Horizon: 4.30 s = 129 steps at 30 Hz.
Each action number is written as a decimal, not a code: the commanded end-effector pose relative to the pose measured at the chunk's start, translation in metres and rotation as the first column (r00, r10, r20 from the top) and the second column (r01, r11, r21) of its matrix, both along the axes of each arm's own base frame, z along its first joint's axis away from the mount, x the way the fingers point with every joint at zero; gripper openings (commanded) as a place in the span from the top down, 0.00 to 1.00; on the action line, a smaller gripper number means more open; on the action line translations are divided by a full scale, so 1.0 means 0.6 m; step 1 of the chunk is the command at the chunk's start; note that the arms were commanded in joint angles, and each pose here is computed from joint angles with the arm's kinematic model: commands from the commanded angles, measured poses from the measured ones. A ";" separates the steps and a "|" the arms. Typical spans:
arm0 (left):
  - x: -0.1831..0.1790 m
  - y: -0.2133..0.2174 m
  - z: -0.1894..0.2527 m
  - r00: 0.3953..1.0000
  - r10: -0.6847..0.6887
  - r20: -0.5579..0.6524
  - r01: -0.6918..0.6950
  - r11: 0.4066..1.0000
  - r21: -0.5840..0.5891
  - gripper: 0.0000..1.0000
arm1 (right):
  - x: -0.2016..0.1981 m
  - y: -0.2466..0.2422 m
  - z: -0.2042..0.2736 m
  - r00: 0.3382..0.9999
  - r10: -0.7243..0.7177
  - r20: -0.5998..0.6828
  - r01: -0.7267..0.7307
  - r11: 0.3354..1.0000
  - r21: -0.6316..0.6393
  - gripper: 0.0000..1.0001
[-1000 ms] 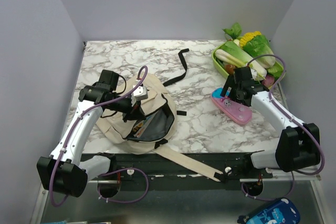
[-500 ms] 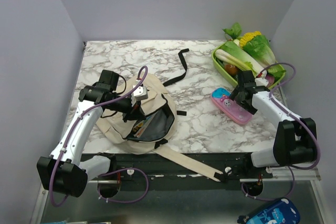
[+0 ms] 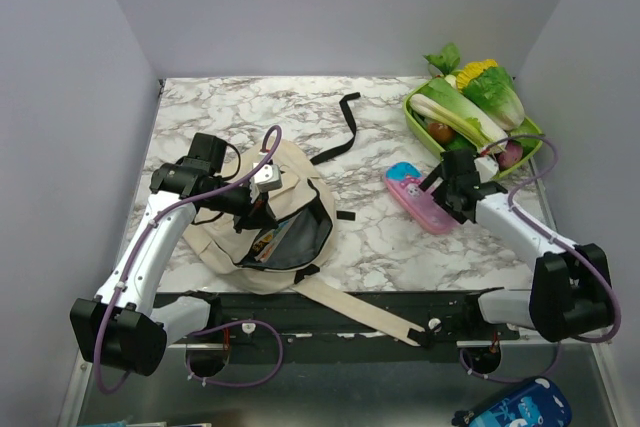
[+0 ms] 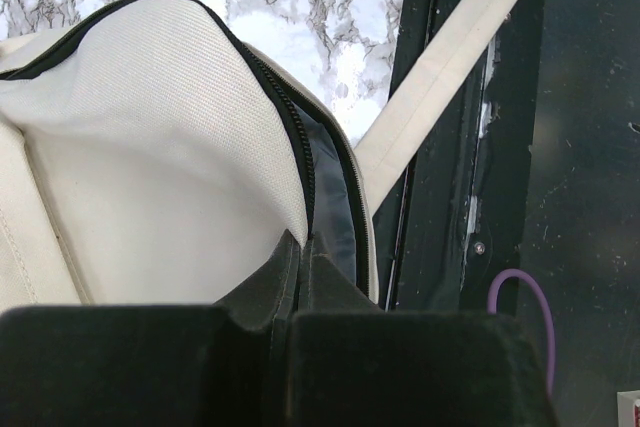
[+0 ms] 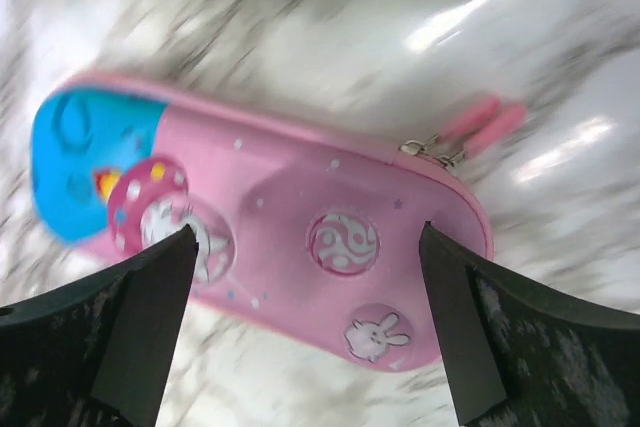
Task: Pack the student bag
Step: Move the stationery to the center of the board, then pick up the stationery from the center of the board.
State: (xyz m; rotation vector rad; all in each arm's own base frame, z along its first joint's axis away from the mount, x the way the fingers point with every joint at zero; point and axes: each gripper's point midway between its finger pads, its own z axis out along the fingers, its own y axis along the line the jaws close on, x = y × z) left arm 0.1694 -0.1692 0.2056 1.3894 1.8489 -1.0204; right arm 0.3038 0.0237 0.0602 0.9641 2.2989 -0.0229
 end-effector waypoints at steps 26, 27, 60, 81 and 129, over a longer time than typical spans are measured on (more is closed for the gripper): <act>-0.011 0.001 0.015 0.999 0.000 0.040 0.000 1.000 -0.014 1.00 | 0.097 0.240 0.041 0.873 0.458 0.169 -0.465 0.885 0.003 0.00; -0.011 0.000 0.016 0.999 0.001 0.042 0.000 1.000 -0.016 1.00 | 0.100 0.249 0.036 0.858 0.482 0.177 -0.492 0.871 0.015 0.00; -0.016 -0.001 0.014 1.000 0.014 0.015 -0.013 1.000 -0.023 1.00 | 0.029 0.287 -0.030 0.745 0.663 0.081 -0.659 0.749 -0.072 0.00; -0.012 -0.002 0.023 1.000 0.012 0.026 -0.012 1.000 -0.025 1.00 | -0.019 0.315 -0.118 0.671 0.742 -0.016 -0.740 0.671 0.053 0.03; 0.030 -0.016 0.037 0.996 0.083 0.045 -0.080 0.994 -0.075 1.00 | -0.128 0.370 0.249 0.544 0.610 0.577 -0.825 0.517 0.231 1.00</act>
